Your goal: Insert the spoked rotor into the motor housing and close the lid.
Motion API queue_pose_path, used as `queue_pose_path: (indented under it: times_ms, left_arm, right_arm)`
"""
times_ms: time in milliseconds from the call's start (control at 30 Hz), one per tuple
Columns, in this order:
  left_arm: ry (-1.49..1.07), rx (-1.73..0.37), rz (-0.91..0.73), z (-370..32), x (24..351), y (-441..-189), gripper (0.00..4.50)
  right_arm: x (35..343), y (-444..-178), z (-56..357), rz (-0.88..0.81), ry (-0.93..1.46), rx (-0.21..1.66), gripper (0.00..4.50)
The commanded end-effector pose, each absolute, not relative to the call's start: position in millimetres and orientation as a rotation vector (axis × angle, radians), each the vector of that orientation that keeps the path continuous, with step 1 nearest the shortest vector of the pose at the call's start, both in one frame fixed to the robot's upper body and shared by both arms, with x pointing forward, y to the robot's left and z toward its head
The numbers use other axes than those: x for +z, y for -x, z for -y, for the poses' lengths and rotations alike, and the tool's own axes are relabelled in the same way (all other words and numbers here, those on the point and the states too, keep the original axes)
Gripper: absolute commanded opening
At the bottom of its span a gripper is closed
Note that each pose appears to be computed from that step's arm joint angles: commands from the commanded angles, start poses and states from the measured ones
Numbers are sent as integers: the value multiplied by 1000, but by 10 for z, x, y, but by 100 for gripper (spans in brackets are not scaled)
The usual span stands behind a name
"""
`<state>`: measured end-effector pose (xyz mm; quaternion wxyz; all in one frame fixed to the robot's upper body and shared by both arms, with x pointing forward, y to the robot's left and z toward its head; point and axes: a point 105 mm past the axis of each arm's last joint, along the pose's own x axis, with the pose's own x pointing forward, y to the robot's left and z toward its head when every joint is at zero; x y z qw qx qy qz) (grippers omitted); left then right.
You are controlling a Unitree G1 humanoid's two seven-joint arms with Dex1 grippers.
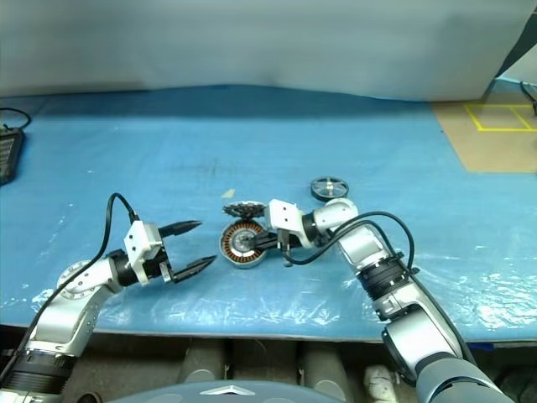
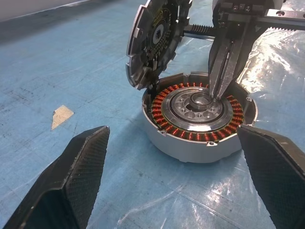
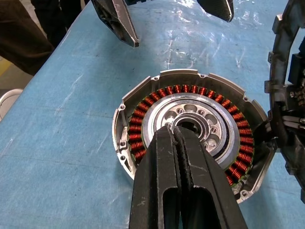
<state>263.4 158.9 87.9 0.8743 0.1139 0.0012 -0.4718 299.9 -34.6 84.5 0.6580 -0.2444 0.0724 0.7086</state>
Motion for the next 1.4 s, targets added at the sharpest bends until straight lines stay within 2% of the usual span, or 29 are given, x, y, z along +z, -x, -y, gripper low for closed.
queue_pose_path:
  times_ms: [33,667,1400]
  left_arm:
    - [-255,-993,23,-1567,953,-2616,450]
    - [-253,-996,17,-1576,913,-2621,450]
    - [-254,-994,6,-1626,812,-2617,450]
  right_arm:
    - [953,-3022,284,-112,565,1609,5]
    - [990,-3013,357,-114,575,1614,5]
    - [940,-3041,264,-112,549,1603,5]
